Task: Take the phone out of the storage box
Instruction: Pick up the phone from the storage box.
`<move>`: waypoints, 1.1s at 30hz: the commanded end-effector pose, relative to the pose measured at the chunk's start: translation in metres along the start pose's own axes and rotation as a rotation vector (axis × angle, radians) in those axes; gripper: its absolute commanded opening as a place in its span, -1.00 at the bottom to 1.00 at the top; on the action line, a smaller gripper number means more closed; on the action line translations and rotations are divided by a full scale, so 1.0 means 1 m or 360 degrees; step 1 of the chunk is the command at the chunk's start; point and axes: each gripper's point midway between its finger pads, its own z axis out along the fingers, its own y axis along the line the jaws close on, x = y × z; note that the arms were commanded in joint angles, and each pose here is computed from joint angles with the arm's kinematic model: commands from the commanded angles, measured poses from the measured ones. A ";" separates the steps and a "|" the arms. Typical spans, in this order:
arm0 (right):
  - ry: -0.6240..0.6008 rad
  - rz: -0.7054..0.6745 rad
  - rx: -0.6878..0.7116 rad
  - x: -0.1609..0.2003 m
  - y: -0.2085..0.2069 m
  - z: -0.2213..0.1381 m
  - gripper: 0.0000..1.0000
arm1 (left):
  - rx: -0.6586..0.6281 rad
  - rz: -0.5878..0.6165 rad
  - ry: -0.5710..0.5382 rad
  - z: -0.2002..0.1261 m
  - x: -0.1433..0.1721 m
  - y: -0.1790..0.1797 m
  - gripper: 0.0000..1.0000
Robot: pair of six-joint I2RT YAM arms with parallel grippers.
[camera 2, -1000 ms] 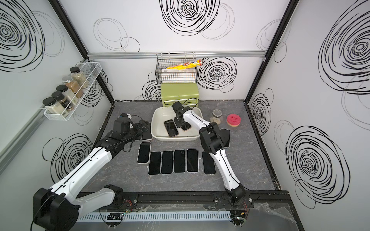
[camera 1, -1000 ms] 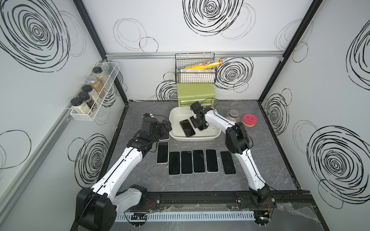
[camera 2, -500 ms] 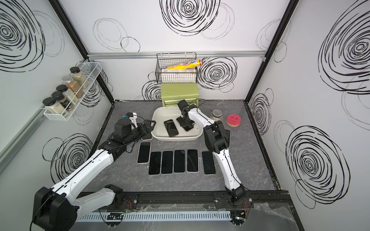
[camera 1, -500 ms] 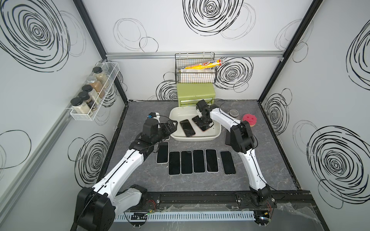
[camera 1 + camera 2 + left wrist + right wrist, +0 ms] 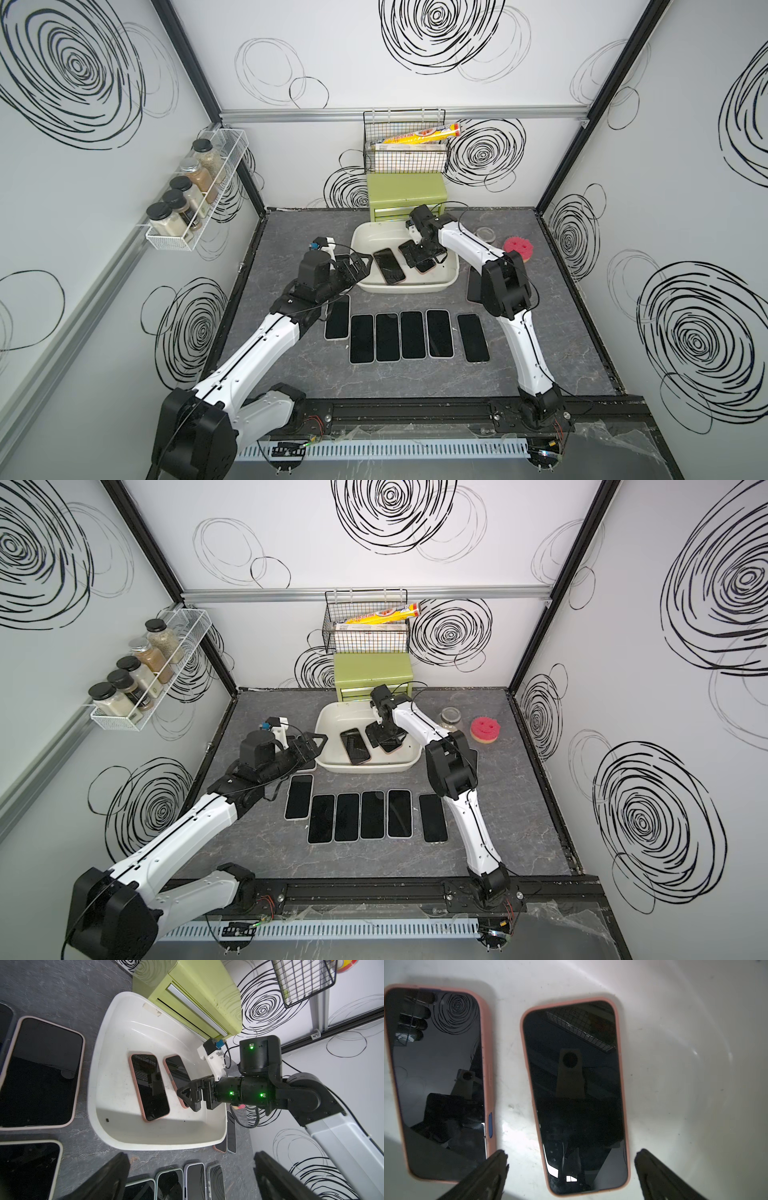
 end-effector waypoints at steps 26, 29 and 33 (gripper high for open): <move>-0.0030 0.0102 -0.0035 -0.015 0.002 0.005 0.12 | 0.0143 0.0090 -0.0060 -0.012 -0.002 -0.020 0.98; -0.0181 0.0195 -0.0092 -0.041 0.006 -0.039 0.04 | 0.0278 0.0143 -0.0066 -0.012 0.000 -0.042 0.98; -0.0318 0.0257 -0.0196 -0.060 0.013 -0.092 0.03 | 0.0429 0.0193 -0.0061 -0.009 0.005 -0.065 0.98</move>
